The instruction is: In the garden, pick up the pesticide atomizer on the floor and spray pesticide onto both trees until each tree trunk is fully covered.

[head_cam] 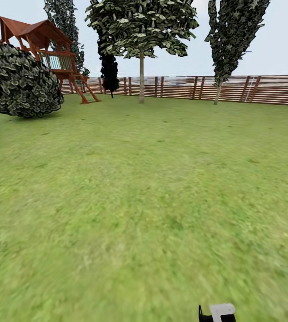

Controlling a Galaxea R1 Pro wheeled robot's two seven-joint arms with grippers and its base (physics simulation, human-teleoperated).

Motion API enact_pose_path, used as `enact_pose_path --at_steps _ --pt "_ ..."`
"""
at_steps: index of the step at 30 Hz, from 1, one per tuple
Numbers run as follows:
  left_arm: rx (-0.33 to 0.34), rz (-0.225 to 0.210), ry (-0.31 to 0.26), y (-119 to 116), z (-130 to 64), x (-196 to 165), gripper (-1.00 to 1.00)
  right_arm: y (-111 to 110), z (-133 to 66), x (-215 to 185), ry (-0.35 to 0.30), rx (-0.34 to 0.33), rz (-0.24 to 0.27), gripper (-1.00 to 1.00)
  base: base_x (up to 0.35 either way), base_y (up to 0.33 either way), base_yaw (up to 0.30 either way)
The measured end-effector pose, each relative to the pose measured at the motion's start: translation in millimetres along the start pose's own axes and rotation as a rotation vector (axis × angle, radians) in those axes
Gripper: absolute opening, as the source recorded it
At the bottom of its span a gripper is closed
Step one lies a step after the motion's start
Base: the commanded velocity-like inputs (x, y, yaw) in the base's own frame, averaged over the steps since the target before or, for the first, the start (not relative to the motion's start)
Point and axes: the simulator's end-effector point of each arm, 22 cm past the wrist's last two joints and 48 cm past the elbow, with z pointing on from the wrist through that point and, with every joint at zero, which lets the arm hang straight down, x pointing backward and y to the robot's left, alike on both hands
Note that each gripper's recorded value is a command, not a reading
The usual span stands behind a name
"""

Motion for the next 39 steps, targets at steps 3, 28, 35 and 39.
enact_pose_path --at_steps 3,28,35,39 --pt "0.000 0.000 0.000 0.0 0.0 0.1 -1.00 0.0 0.0 -0.1 0.000 0.000 0.000 1.00 0.338 0.000 0.000" --pt "0.000 0.000 0.001 0.1 0.0 0.1 -1.00 0.0 0.0 0.0 0.000 0.000 0.000 1.00 0.338 0.000 0.000" --pt "-0.001 -0.001 0.001 0.2 0.0 0.1 -1.00 0.0 0.0 -0.1 0.000 0.000 0.000 1.00 0.338 0.000 0.000" --pt "-0.001 -0.001 0.000 0.5 0.0 0.0 -1.00 0.0 0.1 -0.1 0.000 0.000 0.000 1.00 0.338 0.000 0.000"
